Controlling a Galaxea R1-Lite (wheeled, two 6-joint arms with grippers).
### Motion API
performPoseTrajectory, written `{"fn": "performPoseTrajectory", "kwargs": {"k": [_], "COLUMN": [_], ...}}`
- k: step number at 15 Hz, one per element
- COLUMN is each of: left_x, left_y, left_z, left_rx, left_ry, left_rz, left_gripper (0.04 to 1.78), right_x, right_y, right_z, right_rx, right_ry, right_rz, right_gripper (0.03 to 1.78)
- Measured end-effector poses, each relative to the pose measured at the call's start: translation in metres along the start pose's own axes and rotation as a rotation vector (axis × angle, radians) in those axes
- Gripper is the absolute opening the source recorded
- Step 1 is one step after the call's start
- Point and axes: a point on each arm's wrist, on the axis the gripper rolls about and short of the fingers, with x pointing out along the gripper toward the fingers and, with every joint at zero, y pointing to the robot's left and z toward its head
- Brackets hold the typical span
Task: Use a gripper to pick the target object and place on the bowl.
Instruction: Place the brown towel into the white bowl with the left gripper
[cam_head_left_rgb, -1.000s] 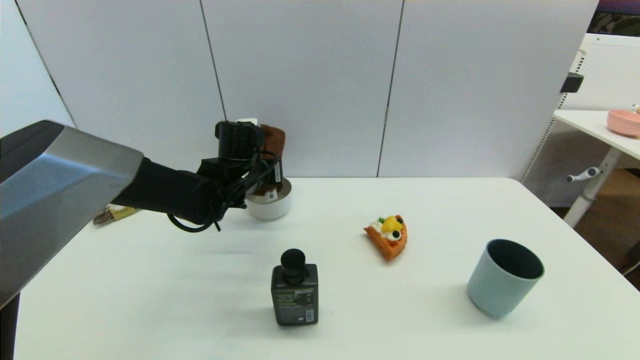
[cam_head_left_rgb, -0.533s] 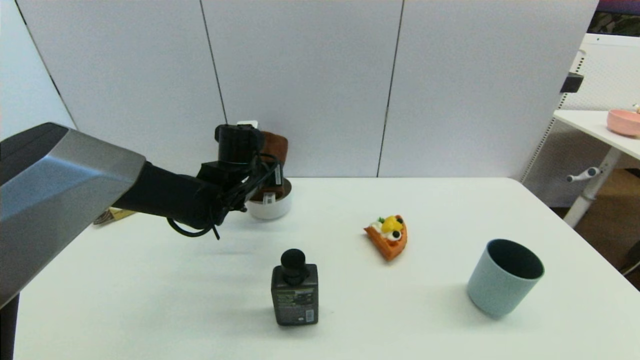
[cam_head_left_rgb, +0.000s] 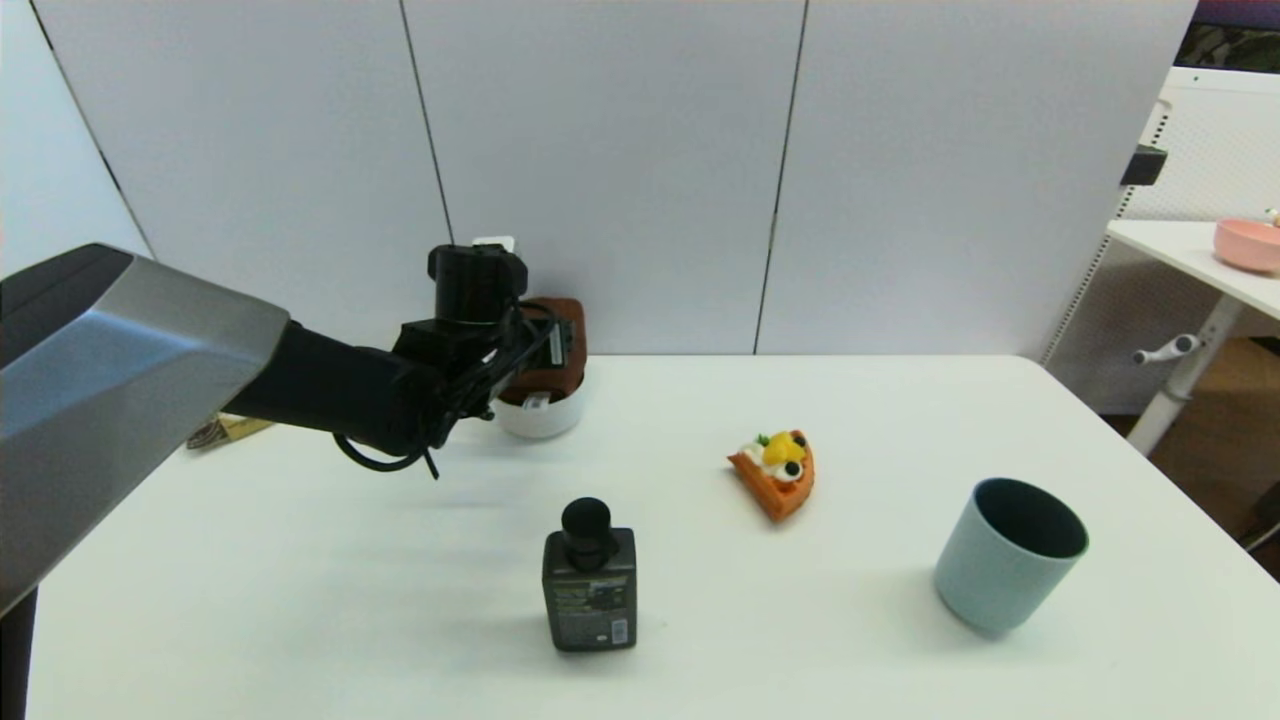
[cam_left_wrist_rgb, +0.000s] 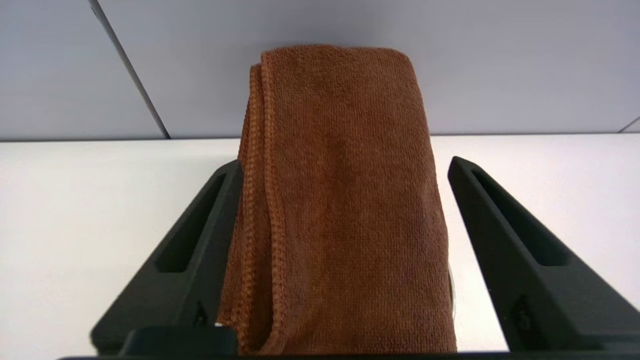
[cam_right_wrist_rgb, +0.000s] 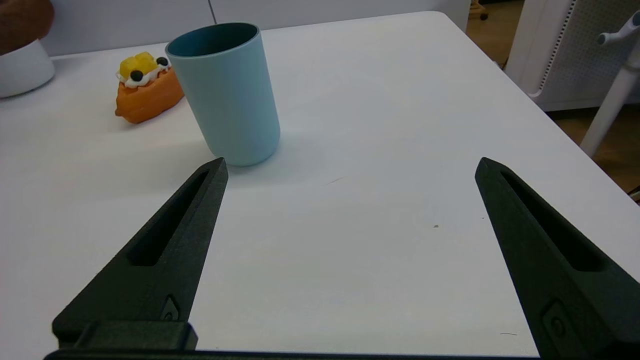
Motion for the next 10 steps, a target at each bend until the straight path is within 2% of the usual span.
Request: {"fn": "performPoseTrajectory", "kwargs": {"k": [3, 6, 10], "left_x": [-0.004, -0.024, -0.098], "left_y": [-0.001, 0.0, 0.014], "left_z": [0.012, 0.049, 0.116], "left_rx": [0.003, 0.05, 0.132], "left_ry": [-0.054, -0.128, -0.175], "left_rz": [-0.009, -0.019, -0.012], "left_gripper": [1.54, 1.59, 1.64], "right_x": [0.0, 0.0, 0.0], "right_y": [0.0, 0.0, 0.0], "right_z": [0.0, 0.0, 0.0], "right_rx": [0.0, 0.0, 0.0], "right_ry": [0.0, 0.0, 0.0], "right_rz": [0.0, 0.0, 0.0], "right_gripper": [1.71, 1.71, 1.71]}}
